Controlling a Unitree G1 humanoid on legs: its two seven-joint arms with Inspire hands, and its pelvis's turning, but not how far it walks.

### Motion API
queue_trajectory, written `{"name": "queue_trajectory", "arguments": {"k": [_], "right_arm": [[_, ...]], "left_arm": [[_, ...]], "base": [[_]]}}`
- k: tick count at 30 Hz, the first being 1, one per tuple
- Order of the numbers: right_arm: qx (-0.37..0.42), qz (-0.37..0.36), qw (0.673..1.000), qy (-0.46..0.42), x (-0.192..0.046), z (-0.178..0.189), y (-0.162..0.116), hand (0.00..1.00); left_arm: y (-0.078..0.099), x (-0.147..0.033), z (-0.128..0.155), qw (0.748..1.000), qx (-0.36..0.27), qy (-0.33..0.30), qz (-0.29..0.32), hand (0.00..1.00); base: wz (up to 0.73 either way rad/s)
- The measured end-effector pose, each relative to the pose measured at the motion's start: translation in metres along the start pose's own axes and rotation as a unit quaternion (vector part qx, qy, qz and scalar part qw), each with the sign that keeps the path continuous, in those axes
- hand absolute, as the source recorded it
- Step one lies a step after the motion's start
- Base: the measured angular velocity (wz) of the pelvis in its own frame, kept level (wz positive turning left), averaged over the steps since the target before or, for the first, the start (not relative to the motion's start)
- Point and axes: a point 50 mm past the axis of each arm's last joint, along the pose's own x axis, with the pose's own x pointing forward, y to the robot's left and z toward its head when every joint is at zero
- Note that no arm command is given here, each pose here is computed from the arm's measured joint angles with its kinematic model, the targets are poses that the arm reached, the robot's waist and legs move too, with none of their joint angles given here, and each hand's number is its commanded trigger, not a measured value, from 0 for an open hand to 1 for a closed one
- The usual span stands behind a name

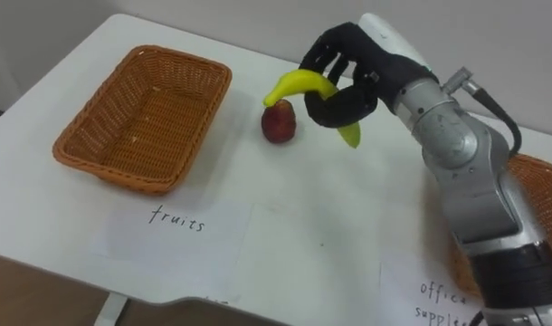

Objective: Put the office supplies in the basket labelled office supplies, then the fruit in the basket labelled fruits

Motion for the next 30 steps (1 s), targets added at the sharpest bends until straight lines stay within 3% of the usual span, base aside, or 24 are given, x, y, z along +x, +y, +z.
{"name": "queue_trajectory", "arguments": {"k": [30], "right_arm": [[0.063, -0.009, 0.996, -0.070, 0.024, 0.037, 0.022, 1.00]], "left_arm": [[-0.010, -0.001, 0.005, 1.000, 0.015, 0.009, -0.019, 0.00]], "base": [[0.06]]}}
